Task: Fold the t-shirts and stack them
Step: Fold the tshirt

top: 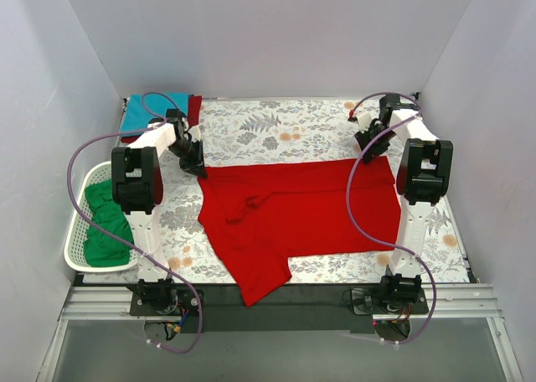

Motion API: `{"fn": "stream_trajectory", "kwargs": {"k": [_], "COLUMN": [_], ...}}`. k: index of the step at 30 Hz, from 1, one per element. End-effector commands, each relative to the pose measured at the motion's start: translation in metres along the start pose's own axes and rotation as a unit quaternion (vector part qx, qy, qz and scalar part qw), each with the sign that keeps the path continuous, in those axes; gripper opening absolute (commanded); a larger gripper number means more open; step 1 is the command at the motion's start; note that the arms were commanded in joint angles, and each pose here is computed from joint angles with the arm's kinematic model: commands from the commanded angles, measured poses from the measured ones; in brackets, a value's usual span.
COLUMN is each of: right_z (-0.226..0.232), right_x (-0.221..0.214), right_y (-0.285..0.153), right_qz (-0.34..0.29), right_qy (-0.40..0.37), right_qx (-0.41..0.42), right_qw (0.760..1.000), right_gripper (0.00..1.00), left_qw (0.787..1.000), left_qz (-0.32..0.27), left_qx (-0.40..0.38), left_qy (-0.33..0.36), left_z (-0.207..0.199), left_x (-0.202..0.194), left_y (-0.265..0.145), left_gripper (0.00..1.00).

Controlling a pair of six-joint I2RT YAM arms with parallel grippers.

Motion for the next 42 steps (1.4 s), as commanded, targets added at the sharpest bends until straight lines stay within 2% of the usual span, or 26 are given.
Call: {"fn": "stream_trajectory", "kwargs": {"k": [1,7,11,13,14,15,18,20,21,23,24,25,28,31,34,35,39,42], "right_z": [-0.005,-0.020,-0.035,-0.044,-0.046,-0.048,-0.045,-0.035,-0.027,-0.013,-0.004,0.007,0.036,0.060,0.092,0.100,0.110,0.110], "right_x": [-0.009,0.000,0.012,0.026,0.030,0.038,0.060,0.063,0.065,0.060,0.047,0.043,0.017,-0.001,0.004,0.004,-0.006,-0.014], "right_y": [0.004,0.006,0.011,0.004,-0.001,-0.012,-0.053,-0.069,-0.089,-0.098,-0.089,-0.102,-0.099,-0.096,-0.087,-0.084,-0.070,-0.064], "right_qz": [0.023,0.002,-0.010,-0.025,-0.033,-0.049,-0.107,-0.128,-0.145,-0.145,-0.127,-0.133,-0.102,-0.091,-0.098,-0.095,-0.078,-0.060], "right_qy": [0.006,0.004,0.001,-0.007,-0.011,-0.015,-0.033,-0.042,-0.051,-0.066,-0.070,-0.078,-0.089,-0.081,-0.087,-0.079,-0.052,-0.038], "right_qx": [-0.022,-0.068,-0.094,-0.116,-0.122,-0.132,-0.144,-0.132,-0.137,-0.129,-0.111,-0.111,-0.078,-0.042,0.004,0.015,0.043,0.041], "right_qw": [0.999,0.998,0.996,0.993,0.992,0.990,0.983,0.982,0.979,0.979,0.983,0.982,0.988,0.992,0.991,0.992,0.995,0.997], "right_gripper": [0.28,0.28,0.27,0.31,0.35,0.36,0.42,0.48,0.49,0.51,0.51,0.51,0.49,0.43,0.37,0.36,0.30,0.30], "left_qw": [0.999,0.999,0.998,0.996,0.996,0.995,0.987,0.984,0.979,0.978,0.977,0.976,0.974,0.967,0.958,0.953,0.940,0.942], "left_qz": [-0.028,-0.034,-0.051,-0.077,-0.073,-0.080,-0.128,-0.139,-0.153,-0.149,-0.146,-0.143,-0.114,-0.099,-0.077,-0.087,-0.059,-0.037], "left_qx": [0.022,0.000,-0.019,-0.024,-0.025,-0.025,-0.025,-0.026,-0.029,-0.045,-0.048,-0.061,-0.086,-0.124,-0.159,-0.159,-0.127,-0.094], "left_qy": [0.007,0.022,0.031,0.047,0.053,0.061,0.098,0.111,0.128,0.139,0.149,0.156,0.175,0.198,0.226,0.243,0.311,0.320], "left_z": [0.009,0.013,0.013,0.007,0.006,0.004,-0.011,-0.016,-0.024,-0.031,-0.034,-0.037,-0.044,-0.061,-0.088,-0.098,-0.141,-0.152], "left_x": [0.011,0.040,0.063,0.082,0.084,0.087,0.091,0.086,0.084,0.074,0.066,0.061,0.035,0.014,-0.002,-0.003,-0.016,-0.013], "left_y": [-0.003,0.012,0.017,0.005,0.001,-0.005,-0.043,-0.057,-0.074,-0.087,-0.093,-0.096,-0.097,-0.090,-0.077,-0.077,-0.041,-0.018], "left_gripper": [0.00,0.01,0.04,0.12,0.17,0.25,0.38,0.42,0.43,0.49,0.50,0.50,0.50,0.49,0.43,0.43,0.41,0.42]}}
Point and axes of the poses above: each gripper's point midway between its finger pads, its own y axis out along the fingers, its own z axis along the line the jaws close on, x = y × z, the point moved 9 cm from there along -y, back along the fingers, and after that the axes turned 2 degrees about y, right-handed, at the moved point
